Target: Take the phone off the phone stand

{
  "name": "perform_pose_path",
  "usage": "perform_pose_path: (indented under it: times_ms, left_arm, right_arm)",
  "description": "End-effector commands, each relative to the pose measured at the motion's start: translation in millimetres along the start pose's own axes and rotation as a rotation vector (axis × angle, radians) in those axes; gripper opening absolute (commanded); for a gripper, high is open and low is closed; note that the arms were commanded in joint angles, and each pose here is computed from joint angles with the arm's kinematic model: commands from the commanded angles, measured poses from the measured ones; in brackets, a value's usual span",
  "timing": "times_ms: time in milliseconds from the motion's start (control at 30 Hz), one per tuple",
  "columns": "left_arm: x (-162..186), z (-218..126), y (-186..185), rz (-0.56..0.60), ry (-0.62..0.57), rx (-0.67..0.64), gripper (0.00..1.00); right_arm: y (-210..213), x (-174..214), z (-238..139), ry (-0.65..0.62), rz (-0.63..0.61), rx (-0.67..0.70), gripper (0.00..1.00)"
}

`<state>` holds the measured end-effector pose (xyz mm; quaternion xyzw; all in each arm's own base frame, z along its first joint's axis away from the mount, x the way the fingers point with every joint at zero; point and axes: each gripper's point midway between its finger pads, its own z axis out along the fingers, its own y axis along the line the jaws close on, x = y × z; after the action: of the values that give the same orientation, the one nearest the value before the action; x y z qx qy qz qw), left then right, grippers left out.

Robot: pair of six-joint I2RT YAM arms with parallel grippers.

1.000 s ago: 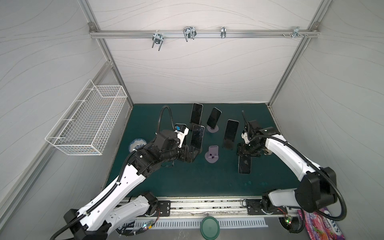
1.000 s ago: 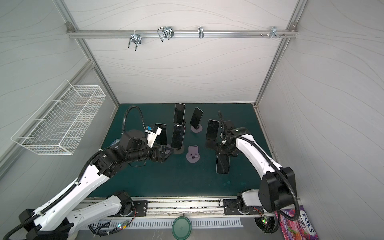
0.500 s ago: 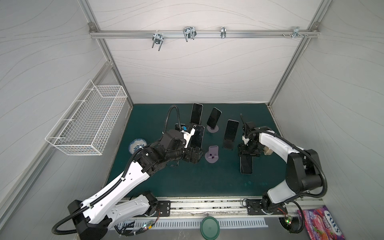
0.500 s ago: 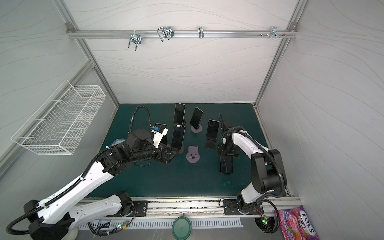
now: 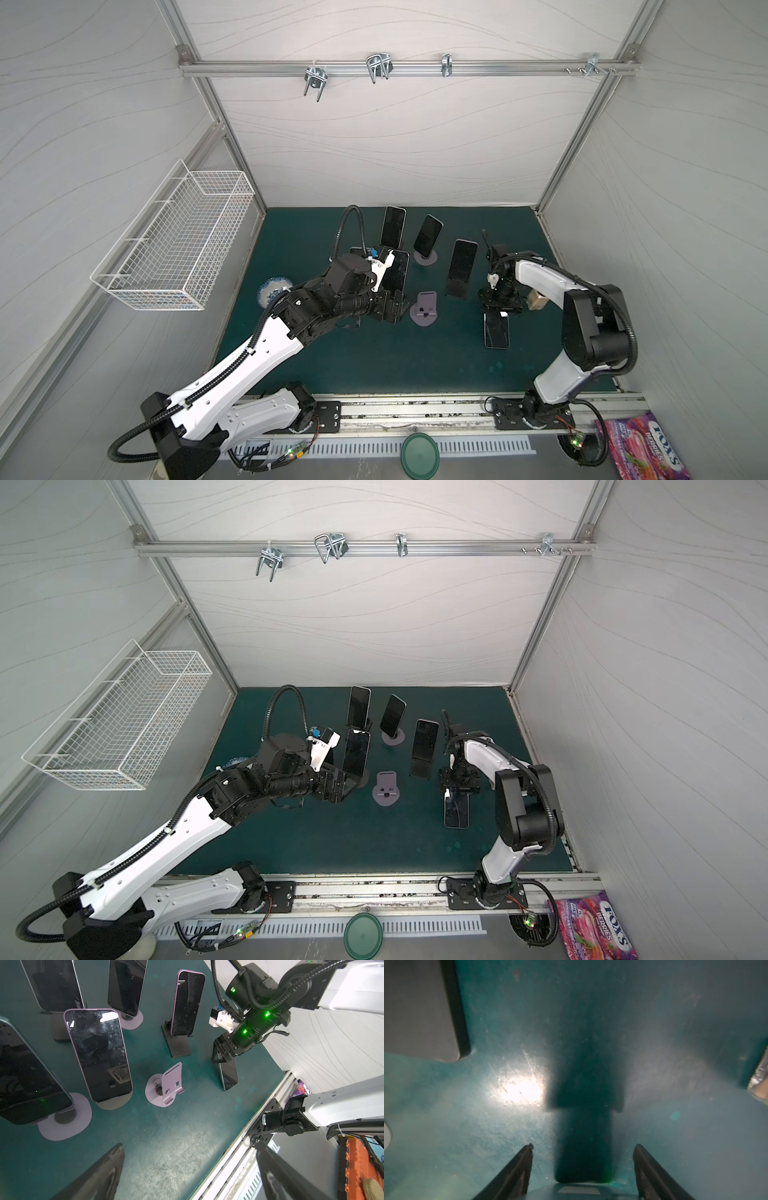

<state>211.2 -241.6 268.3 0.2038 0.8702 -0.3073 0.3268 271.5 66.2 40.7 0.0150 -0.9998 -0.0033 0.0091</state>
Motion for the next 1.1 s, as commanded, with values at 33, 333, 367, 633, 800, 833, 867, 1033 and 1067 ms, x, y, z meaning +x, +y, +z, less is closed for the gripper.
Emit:
perform_pose_path:
  times_ms: [33, 333, 367, 633, 800, 833, 867, 1033, 1067]
  left_arm:
    - [-16, -12, -13, 0.018, -0.047, 0.03, 0.99]
    - [-8, -19, -8, 0.004, -0.043, 0.004, 0.99]
    - [-7, -19, -8, 0.004, -0.042, 0.002, 0.99]
    - [-7, -18, -10, 0.003, -0.032, 0.008, 0.99]
    - [-10, -18, -12, 0.004, -0.039, 0.015, 0.99]
    - [-9, -17, -13, 0.002, -0.035, 0.017, 0.99]
    - [-9, -18, -13, 0.003, -0.035, 0.016, 0.99]
    - [-7, -22, -12, 0.006, -0.038, 0.007, 0.99]
    - [-7, -22, -12, 0.007, -0.037, 0.006, 0.99]
  right_arm:
    - [-6, -7, 6, 0.014, -0.013, 0.026, 0.7]
    - [-18, -9, 29, 0.075, -0.02, 0.078, 0.71]
    - [-20, -9, 30, 0.077, -0.018, 0.081, 0.71]
    - [-48, -9, 27, 0.089, -0.002, 0.148, 0.71]
    - [-62, -11, 23, 0.082, 0.024, 0.162, 0.72]
    - [-63, -11, 23, 0.084, 0.024, 0.163, 0.72]
    - [-64, -10, 24, 0.089, 0.024, 0.164, 0.72]
    - [-75, -8, 28, 0.123, 0.02, 0.21, 0.73]
    - [-77, -9, 27, 0.125, 0.019, 0.219, 0.73]
